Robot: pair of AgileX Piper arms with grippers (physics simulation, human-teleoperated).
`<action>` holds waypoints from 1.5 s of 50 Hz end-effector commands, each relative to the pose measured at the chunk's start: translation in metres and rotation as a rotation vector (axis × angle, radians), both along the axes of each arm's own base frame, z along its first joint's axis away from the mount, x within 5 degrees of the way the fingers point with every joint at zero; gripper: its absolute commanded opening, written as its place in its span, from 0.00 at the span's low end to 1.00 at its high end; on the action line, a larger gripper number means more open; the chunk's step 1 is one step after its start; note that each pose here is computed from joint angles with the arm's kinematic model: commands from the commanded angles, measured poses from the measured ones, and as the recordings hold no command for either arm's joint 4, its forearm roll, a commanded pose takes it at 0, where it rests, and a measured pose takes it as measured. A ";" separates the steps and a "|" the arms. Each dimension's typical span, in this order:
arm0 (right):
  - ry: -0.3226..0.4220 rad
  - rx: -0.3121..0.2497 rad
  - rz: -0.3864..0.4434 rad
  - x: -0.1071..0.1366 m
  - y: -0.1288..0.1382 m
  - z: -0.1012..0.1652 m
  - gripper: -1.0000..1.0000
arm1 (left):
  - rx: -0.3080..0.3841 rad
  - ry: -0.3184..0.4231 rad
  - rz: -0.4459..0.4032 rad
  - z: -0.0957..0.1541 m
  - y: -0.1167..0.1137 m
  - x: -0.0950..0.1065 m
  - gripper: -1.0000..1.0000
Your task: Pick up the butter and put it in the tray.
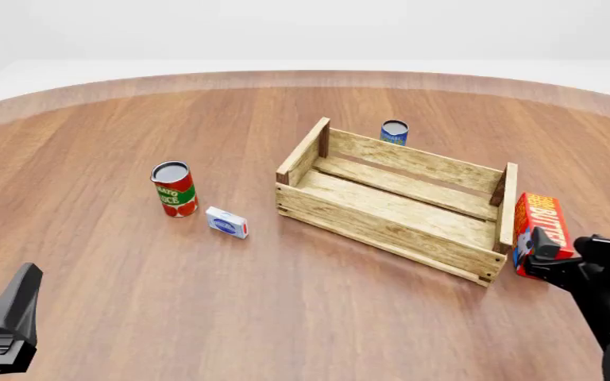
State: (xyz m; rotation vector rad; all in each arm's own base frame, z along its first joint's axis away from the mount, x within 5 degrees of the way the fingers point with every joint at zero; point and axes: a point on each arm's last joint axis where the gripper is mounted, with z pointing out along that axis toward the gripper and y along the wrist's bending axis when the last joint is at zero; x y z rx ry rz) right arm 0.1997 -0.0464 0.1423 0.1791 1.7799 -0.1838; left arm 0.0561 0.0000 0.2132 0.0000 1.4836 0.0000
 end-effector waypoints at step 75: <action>0.085 0.045 -0.022 0.029 -0.010 -0.036 1.00 | 0.000 0.000 0.000 0.000 0.000 0.000 1.00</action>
